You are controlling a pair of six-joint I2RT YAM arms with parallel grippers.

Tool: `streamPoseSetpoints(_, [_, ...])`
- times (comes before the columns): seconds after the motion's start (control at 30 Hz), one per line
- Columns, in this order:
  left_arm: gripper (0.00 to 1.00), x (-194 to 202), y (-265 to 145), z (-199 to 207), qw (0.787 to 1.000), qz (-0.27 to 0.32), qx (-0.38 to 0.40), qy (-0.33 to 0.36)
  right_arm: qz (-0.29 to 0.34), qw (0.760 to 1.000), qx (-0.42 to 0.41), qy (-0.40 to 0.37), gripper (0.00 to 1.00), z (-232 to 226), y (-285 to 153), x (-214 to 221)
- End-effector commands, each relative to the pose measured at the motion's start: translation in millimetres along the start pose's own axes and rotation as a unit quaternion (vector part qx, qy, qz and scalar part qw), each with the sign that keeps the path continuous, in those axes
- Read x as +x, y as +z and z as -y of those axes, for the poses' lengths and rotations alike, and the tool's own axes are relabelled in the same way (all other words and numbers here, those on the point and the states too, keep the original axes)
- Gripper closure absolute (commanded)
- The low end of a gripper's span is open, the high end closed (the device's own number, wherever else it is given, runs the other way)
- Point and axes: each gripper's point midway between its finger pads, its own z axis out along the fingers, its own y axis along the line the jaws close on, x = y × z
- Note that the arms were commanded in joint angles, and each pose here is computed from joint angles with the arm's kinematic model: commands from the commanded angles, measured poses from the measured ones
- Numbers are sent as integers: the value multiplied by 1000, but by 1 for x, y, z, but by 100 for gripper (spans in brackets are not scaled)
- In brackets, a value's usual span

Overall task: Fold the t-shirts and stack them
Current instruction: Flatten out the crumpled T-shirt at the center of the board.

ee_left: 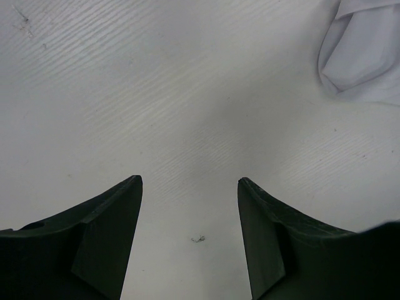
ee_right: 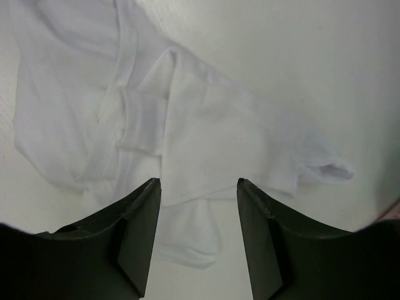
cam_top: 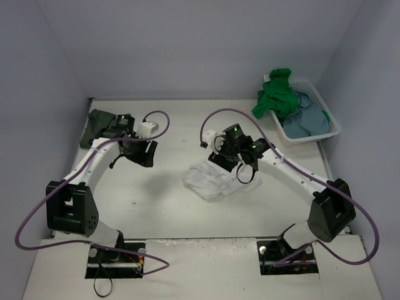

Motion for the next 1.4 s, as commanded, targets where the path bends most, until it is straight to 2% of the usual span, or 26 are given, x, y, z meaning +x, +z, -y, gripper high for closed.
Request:
streamPoseSetpoints(0.0, [43, -14, -16, -2, 999, 33, -14, 20, -47, 998, -40, -3, 52, -23, 15, 31])
streamPoseSetpoints(0.2, [43, -13, -19, -2, 999, 34, -17, 20, -96, 995, 12, -28, 53, -7, 36, 59])
streamPoseSetpoints(1.23, [43, -5, -9, -8, 1000, 22, -17, 12, -105, 993, -42, -21, 52, -35, 71, 75])
streamPoseSetpoints(1.27, [43, -6, -9, -8, 999, 23, -18, 12, -106, 993, -43, -23, 54, -36, 72, 75])
streamPoseSetpoints(1.37, [43, -4, -7, -8, 1000, 20, -17, 11, -112, 993, -34, -24, 84, -34, 76, 77])
